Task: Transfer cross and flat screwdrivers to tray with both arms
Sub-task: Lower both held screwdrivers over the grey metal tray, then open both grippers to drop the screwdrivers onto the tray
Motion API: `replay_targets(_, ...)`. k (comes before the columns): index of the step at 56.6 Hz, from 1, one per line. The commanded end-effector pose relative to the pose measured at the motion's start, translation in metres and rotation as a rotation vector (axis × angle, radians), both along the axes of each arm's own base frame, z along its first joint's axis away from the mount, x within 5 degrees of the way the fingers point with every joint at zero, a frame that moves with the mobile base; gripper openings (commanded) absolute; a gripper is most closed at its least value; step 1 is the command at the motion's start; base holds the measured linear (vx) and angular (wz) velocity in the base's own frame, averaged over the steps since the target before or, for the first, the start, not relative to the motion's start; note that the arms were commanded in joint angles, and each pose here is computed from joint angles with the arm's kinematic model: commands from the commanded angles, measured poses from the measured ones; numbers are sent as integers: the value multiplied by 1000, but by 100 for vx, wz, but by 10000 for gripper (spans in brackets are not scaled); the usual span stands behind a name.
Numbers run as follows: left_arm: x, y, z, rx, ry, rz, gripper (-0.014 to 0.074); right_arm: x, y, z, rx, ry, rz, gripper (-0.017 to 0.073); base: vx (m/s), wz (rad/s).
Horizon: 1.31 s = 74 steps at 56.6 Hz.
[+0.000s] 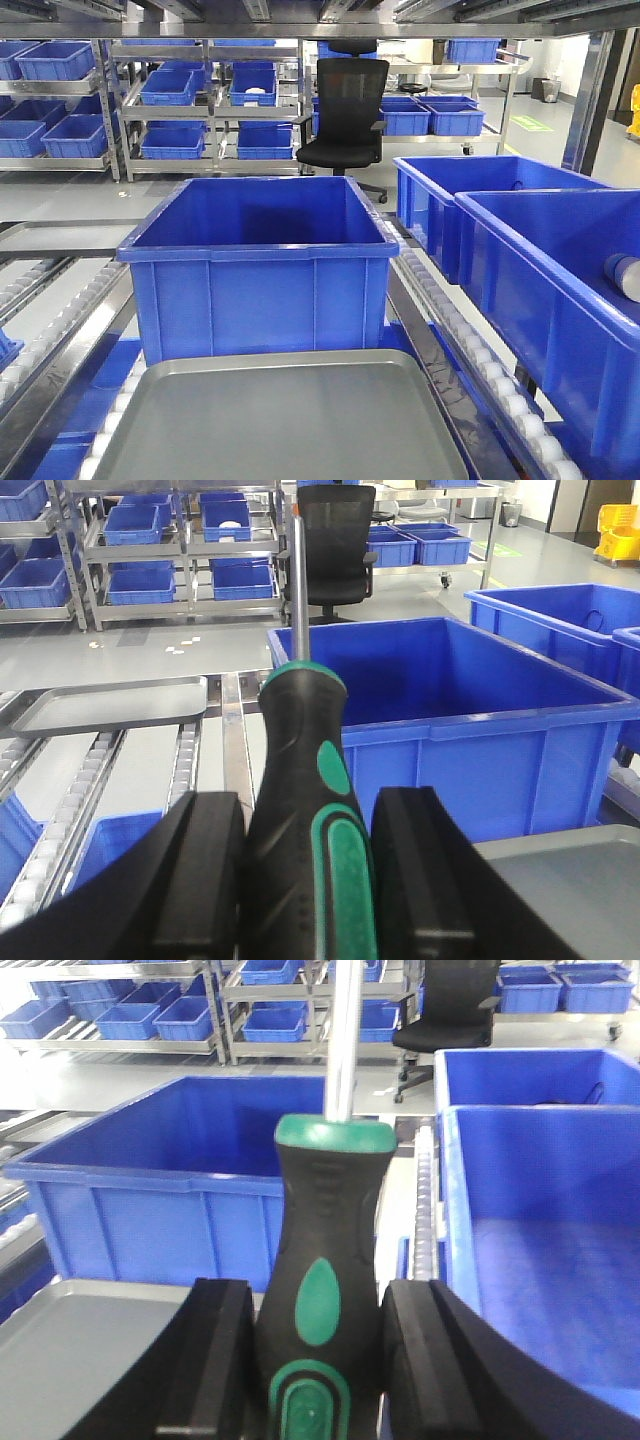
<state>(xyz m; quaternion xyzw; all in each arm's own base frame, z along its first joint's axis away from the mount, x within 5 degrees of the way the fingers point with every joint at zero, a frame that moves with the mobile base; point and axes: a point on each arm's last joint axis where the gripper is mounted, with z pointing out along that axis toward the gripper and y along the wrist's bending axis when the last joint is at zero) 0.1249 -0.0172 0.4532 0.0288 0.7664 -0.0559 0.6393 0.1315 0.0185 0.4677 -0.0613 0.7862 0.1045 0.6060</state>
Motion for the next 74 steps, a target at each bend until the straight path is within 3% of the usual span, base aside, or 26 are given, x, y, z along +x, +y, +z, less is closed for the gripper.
replay_targets(1,-3,-3,15,-68,-95,-26,-6,0,1,12,53,-62,5,-8,0,0)
replay_targets(12,11,-14,10,-184,-29,-106,-6,27,13,-2,178,90,135,-8,0,0)
replay_targets(21,52,-43,-6,-322,95,-296,-1,62,28,-24,262,256,344,-8,0,0)
replay_targets(22,56,-46,-8,-312,98,-315,0,67,29,-27,277,272,359,-8,0,0)
replay_targets(27,85,-66,-26,-350,171,-399,3,88,42,-40,289,329,400,-8,0,0)
replay_targets(31,105,-79,-48,-400,251,-409,3,103,65,-54,273,380,440,-8,0,0)
replay_targets(38,127,-97,-89,-411,365,-384,3,126,108,-84,211,456,431,-8,0,0)
replay_targets(45,142,-106,-118,-424,426,-331,3,150,131,-117,178,525,363,-8,0,0)
replay_targets(50,151,-110,-128,-420,440,-307,3,167,138,-141,190,593,325,-8,0,0)
replay_targets(60,162,-112,-142,-412,464,-276,3,191,148,-191,160,729,295,-8,0,0)
replay_targets(74,168,-114,-155,-386,501,-275,4,197,151,-209,151,783,286,-8,0,0)
